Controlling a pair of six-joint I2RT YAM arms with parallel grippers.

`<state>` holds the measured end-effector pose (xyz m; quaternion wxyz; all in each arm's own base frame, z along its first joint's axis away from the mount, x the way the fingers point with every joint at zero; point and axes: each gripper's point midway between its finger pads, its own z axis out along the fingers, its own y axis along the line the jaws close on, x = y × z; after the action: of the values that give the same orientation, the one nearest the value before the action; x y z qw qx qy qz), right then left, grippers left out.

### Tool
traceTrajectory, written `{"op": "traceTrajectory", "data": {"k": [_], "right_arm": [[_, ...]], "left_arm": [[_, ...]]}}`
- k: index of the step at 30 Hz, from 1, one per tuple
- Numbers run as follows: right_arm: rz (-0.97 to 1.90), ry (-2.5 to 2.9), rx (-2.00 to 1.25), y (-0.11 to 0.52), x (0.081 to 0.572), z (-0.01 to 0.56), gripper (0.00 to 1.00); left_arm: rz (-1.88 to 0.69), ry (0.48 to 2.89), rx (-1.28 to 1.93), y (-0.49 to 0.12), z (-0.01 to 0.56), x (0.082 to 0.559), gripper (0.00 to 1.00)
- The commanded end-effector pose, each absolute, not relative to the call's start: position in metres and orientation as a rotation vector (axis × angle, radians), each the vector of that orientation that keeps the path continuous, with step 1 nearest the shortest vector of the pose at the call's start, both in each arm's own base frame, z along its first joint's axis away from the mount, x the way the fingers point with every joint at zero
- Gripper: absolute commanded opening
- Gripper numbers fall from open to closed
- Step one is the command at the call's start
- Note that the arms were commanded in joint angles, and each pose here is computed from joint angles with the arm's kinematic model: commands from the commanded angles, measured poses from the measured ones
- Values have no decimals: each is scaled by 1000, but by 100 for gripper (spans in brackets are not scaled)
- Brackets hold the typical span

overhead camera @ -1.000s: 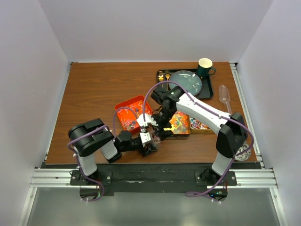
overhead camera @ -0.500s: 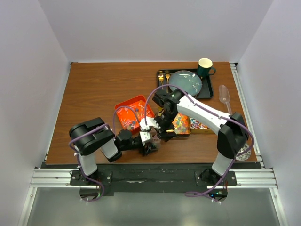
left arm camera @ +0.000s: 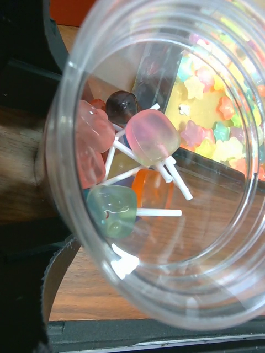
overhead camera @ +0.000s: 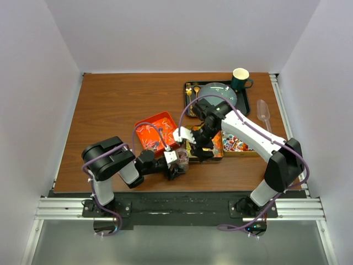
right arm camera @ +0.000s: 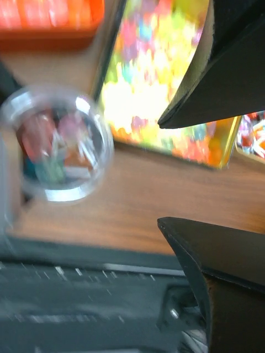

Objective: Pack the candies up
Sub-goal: Screw the bottle lid onto the packing bottle.

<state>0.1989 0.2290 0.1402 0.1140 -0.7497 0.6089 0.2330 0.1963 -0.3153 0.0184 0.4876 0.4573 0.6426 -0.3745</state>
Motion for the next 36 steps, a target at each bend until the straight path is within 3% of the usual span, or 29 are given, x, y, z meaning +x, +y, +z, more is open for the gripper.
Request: {"op": "traceTrajectory", "data": {"k": [1,10,21,29,36], "right_arm": [[667,1657,-2079,271,235,163,69],[763,1595,-2058,305,234,165,69],[725,1667,-2135,292,215,121,67],[684,1674,-2032,283,235,161,67],[731,1584,-2166,276,229,171,69]], "left_arm": [[-890,1562,1107,-317,18,203,0],[-880,1570,1110,-317,15,204,0],[-841,1579,1129,-315,9,208,0],[-828,1580,1156,-316,5,207,0],[-825,1598,1169,-317,-1,207,0]]}}
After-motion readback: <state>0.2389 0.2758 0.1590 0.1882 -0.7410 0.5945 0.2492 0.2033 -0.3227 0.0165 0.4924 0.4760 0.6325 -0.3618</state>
